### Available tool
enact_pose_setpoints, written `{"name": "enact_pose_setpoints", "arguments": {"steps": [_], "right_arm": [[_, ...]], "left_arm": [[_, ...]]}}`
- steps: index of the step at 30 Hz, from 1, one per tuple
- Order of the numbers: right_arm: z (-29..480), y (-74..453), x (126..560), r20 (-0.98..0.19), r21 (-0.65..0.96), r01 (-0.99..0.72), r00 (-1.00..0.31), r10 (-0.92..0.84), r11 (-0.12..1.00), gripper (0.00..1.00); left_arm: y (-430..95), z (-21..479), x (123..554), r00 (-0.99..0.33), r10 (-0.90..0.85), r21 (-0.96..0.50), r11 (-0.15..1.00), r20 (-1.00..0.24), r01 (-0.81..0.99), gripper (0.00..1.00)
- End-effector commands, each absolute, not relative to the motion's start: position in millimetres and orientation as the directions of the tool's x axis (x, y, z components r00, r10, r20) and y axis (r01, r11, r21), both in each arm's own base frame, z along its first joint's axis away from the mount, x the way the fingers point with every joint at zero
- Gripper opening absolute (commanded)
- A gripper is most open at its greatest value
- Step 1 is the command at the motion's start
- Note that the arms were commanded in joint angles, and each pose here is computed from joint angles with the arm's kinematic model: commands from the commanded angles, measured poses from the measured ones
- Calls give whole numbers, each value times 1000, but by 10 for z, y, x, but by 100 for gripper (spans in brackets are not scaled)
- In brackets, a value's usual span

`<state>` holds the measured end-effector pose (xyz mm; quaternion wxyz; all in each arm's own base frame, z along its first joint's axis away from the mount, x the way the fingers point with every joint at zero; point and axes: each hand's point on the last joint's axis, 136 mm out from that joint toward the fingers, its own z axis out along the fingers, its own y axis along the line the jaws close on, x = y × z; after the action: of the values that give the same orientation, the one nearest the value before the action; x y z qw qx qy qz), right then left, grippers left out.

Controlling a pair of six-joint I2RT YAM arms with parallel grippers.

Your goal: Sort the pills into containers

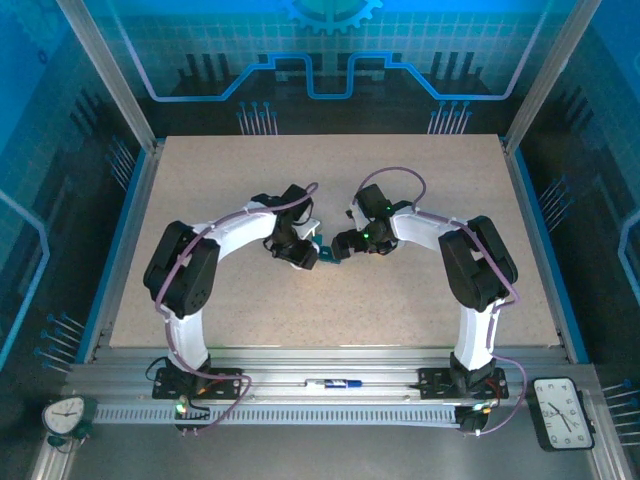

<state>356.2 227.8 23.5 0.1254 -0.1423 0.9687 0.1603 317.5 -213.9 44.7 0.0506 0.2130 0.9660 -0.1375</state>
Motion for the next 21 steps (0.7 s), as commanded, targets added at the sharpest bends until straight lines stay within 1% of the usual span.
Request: {"name": "enact_pose_setpoints", "arguments": {"steps": [1, 5, 11, 16, 21], "right_arm": [[-151, 2188, 3439, -189, 281, -278, -954, -231, 919, 100], [-153, 2190, 3432, -187, 281, -279, -955, -232, 918, 100], [-132, 2194, 3439, -191, 284, -278, -954, -230, 918, 100], [-94, 2216, 3440, -195, 298, -278, -954, -227, 913, 100], [-29, 2249, 3455, -207, 309, -282, -952, -226, 908, 100]], "left_arm": [[-2213, 620, 3232, -905, 352, -304, 858, -241, 415, 0], [-2230, 603, 3213, -904, 337, -334, 847, -263, 413, 0], [-2300, 633, 3206, -884, 323, -368, 819, -337, 440, 0], [-2343, 744, 3238, -841, 299, -374, 792, -451, 482, 0], [-2359, 976, 3340, -770, 254, -348, 779, -585, 522, 0]]}}
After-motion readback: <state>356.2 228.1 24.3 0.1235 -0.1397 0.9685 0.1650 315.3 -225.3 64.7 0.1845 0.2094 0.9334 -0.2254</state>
